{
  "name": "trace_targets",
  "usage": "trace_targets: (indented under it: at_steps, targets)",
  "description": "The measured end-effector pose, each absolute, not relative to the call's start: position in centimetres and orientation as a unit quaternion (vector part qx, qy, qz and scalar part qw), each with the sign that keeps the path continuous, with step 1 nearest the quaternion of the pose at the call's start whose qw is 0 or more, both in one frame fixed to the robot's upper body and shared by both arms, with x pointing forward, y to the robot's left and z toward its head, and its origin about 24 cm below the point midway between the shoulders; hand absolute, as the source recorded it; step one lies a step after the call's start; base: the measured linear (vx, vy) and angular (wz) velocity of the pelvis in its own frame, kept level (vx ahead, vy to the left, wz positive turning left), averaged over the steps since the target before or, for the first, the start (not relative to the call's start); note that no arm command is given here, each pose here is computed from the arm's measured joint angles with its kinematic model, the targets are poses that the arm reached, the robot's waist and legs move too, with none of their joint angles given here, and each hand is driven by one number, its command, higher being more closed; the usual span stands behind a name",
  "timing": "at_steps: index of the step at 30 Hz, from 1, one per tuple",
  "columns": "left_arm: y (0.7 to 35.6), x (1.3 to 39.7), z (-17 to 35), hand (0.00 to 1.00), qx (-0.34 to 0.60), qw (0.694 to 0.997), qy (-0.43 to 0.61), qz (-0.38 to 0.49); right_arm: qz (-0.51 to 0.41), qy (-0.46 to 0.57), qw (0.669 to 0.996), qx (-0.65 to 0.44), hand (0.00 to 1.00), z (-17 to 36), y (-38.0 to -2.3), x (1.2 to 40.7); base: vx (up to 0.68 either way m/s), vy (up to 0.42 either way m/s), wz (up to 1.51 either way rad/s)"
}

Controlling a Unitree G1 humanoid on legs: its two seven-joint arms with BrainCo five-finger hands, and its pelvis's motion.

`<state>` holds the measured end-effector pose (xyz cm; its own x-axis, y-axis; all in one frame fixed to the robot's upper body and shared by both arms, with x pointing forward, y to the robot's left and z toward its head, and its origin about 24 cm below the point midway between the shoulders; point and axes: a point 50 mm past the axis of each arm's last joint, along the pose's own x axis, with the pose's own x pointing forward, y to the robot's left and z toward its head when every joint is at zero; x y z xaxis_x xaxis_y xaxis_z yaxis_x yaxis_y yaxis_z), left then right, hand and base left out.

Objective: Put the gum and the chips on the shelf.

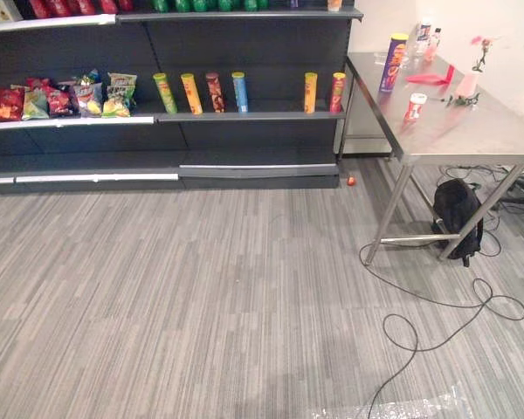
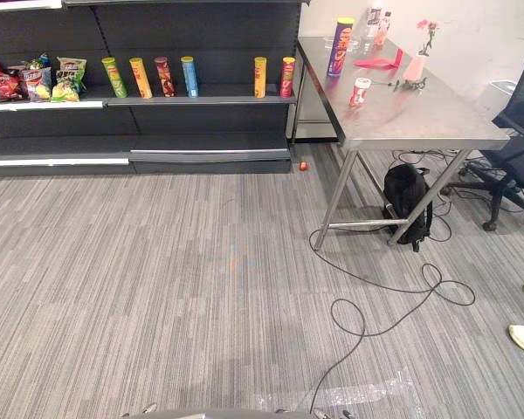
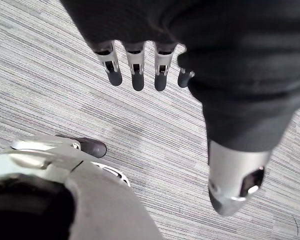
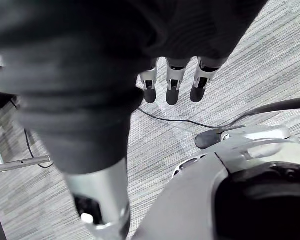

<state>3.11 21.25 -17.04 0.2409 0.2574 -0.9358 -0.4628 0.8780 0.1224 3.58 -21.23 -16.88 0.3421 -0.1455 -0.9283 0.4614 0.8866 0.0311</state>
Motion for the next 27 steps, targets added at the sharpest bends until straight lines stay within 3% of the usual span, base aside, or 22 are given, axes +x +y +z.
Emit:
trace_targets:
  at_steps: [21, 27]
  targets:
    - [21.8, 3.5, -16.9, 0.0, -0.079, 0.784, 0.566, 0.244, -0.22, 0.517, 0.82, 0.112, 0.0, -16.7, -21.0, 4.5, -0.03, -0.023, 0.02]
    - [22.6, 3.4, -16.6, 0.0, -0.097, 0.779, 0.552, 0.281, -0.175, 0.51, 0.83, 0.145, 0.0, -16.7, -20.3, 5.1, 0.02, -0.071, 0.11]
